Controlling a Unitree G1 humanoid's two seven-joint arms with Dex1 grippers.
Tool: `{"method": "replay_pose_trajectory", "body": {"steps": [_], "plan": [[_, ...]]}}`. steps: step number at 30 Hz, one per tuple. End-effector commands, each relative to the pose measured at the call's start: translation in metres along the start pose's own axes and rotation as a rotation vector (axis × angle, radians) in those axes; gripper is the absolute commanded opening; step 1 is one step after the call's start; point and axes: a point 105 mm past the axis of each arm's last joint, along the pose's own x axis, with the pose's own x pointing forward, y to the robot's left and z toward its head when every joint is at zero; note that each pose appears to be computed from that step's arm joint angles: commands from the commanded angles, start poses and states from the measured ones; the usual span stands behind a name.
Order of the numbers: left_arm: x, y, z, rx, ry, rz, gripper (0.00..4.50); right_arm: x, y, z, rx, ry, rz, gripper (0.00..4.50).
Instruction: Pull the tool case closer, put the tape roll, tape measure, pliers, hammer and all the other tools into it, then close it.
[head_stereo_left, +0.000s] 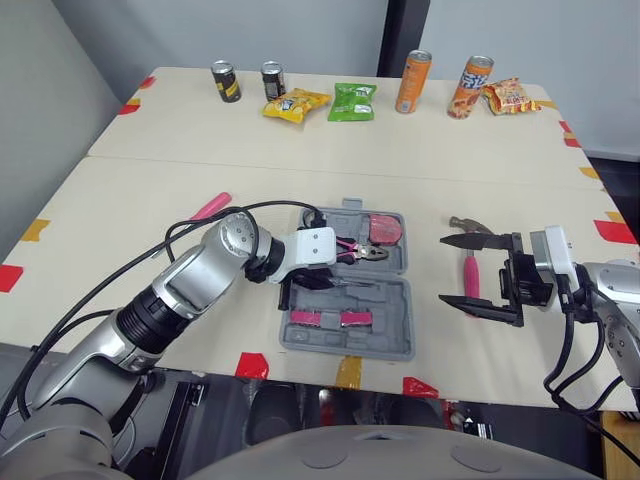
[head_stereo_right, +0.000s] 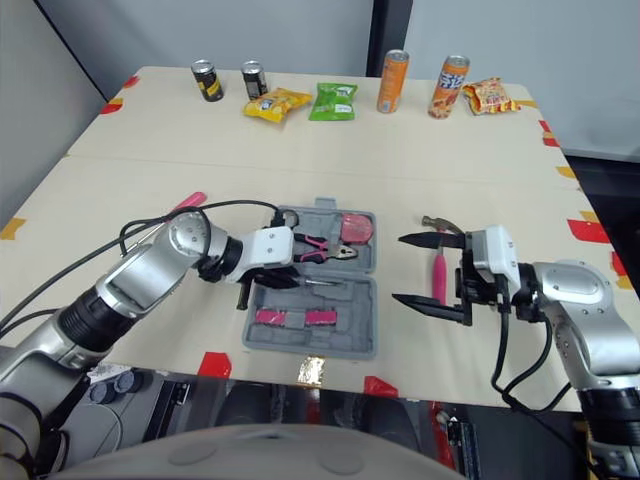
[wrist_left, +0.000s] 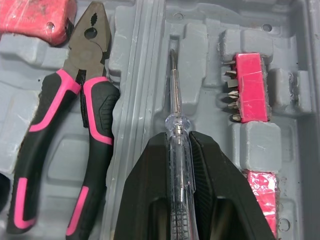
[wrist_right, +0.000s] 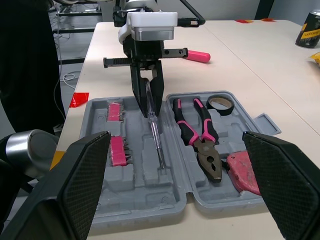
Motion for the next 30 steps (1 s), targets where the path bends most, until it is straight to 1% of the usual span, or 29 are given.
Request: {"method": "replay_pose_trajectory", "body": {"steps": [1, 20, 22, 24, 28, 30], "plan": [[-0.001, 0.002, 0.003, 0.055, 0.015, -0.005, 0.12, 0.001, 0.0, 0.007, -0.044, -0.016, 0.0, 4.5], [0.011, 0.001, 0.008, 0.065, -0.011, -0.019, 0.12, 0.0, 0.002, 0.003, -0.045, 0.002, -0.001, 4.5], [0.01, 0.002, 0.007, 0.067, -0.011, -0.014, 1.15, 0.0, 0.002, 0.002, -0.045, 0.003, -0.001, 4.5], [0.009, 0.002, 0.008, 0.065, -0.013, -0.021, 1.79, 0.0, 0.002, 0.002, -0.046, 0.003, -0.001, 4.5], [0.007, 0.004, 0.008, 0.093, -0.004, -0.013, 3.22, 0.0, 0.003, 0.001, -0.045, 0.003, -0.001, 4.5], [0.006, 0.004, 0.009, 0.095, -0.007, -0.008, 3.22, 0.001, 0.003, 0.001, -0.044, 0.002, -0.001, 4.5]]}}
